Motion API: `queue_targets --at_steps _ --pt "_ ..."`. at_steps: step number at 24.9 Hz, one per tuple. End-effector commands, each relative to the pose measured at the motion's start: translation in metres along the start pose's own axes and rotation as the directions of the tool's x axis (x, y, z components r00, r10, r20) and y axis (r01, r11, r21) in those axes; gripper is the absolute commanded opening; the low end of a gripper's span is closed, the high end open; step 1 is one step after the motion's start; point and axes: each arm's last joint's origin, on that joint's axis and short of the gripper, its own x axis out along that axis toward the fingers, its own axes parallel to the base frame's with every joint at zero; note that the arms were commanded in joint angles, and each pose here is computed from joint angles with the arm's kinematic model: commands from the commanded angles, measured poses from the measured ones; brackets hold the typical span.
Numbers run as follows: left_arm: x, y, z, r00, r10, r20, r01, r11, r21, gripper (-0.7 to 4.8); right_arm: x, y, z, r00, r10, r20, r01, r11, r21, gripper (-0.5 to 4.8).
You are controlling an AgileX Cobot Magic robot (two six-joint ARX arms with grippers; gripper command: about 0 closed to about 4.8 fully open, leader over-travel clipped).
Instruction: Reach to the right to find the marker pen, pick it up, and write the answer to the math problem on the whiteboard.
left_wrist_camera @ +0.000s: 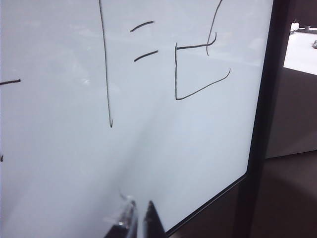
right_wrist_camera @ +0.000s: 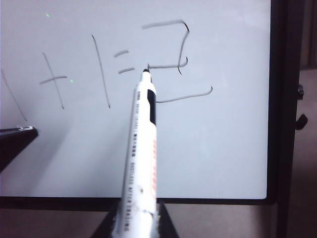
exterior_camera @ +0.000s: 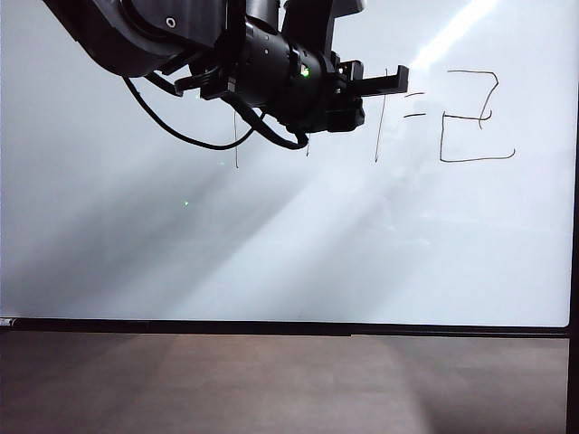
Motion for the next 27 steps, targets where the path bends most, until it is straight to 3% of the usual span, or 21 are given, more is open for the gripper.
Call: queue_targets --at_steps 1,6,14,17,19,20,22,23,25,27 --pt "0.000 -0.001 0.004 1.000 0.002 0.018 -0.002 1.000 -0.003 0.27 -0.006 0.003 0.001 1.000 0.009 0.022 -0.009 1.000 -0.006 -0.01" --pt "0.000 -0.001 0.003 1.000 0.001 0.018 -0.001 1.000 -0.003 0.27 -0.014 0.006 0.004 0.997 0.022 0.078 -0.020 0.999 -0.027 -0.01" --pt "0.000 -0.001 0.003 1.000 0.001 0.015 -0.002 1.000 0.004 0.27 -0.013 0.006 0.004 0.997 0.020 0.073 -0.018 0.999 -0.027 -0.01" --pt "-0.001 0.001 0.003 0.999 0.044 -0.007 -0.043 0.992 0.116 0.27 -0.013 0.006 0.003 0.998 0.019 0.068 -0.017 1.000 -0.026 -0.01" --pt "-0.006 0.004 0.006 0.993 0.094 -0.076 -0.081 0.984 0.156 0.27 -0.013 0.006 0.003 0.998 0.017 0.061 -0.016 1.000 -0.023 -0.01" --pt "-0.012 0.007 0.009 0.980 0.138 -0.146 -0.104 0.970 0.219 0.27 -0.013 0.005 0.003 0.998 0.016 0.058 -0.015 1.000 -0.022 -0.01" --pt "-0.028 0.021 0.016 0.935 0.215 -0.283 -0.132 0.949 0.285 0.27 -0.013 0.005 0.002 0.998 0.016 0.057 -0.015 1.000 -0.021 -0.01" --pt "-0.037 0.031 0.021 0.916 0.225 -0.331 -0.133 0.951 0.279 0.27 -0.013 0.005 0.002 0.998 0.016 0.057 -0.015 1.000 -0.022 -0.01" --pt "-0.060 0.060 0.031 0.884 0.233 -0.405 -0.147 0.961 0.233 0.27 -0.013 0.005 0.002 0.998 0.016 0.057 -0.015 1.000 -0.022 -0.01" --pt "-0.091 0.093 0.043 0.875 0.248 -0.416 -0.206 0.968 0.144 0.27 -0.013 0.005 0.002 0.998 0.016 0.057 -0.015 1.000 -0.021 -0.01"
